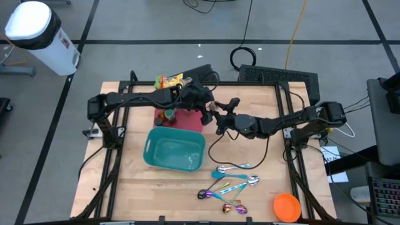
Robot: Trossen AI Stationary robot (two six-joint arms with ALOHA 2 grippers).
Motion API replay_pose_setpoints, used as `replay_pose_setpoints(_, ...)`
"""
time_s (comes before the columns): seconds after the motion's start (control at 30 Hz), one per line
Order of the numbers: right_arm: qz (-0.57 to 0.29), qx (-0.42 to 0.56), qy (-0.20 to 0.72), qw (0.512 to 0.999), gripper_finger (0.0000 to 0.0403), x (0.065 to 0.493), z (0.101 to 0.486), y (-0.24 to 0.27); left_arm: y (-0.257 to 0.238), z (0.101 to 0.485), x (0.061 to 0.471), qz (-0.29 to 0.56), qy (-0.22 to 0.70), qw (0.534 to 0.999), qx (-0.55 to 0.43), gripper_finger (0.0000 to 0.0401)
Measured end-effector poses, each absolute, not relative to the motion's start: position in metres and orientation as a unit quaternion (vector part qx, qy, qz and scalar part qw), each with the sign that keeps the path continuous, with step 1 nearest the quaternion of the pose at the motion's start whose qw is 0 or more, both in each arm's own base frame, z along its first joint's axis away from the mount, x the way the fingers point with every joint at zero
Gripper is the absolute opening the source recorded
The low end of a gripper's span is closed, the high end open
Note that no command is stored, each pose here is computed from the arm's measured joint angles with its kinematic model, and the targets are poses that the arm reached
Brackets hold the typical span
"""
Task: Pick & Place Food Item
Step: Put the brown seasoning bottle into the red bin
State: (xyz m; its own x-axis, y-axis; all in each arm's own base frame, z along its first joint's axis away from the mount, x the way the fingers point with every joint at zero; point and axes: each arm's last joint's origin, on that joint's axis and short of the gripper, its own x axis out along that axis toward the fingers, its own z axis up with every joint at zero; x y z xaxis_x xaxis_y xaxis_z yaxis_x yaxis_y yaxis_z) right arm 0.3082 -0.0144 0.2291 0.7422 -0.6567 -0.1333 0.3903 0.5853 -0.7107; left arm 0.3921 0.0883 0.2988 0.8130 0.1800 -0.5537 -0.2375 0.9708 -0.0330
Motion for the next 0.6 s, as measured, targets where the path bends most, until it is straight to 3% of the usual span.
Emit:
replay_pose_setpoints(0.27,-0.291,-0.356,0.205,0.864,0.0168,0.308,0.227,-0.011,0.094,0.295,0.390,0.118,0.298,0.945,-0.068,0.0261)
replay_pose_setpoints(0.6,-0.275,-0.392,0.216,0.851,0.0168,0.308,0.225,-0.001,0.094,0.296,0.391,0.132,0.294,0.944,-0.065,0.0101)
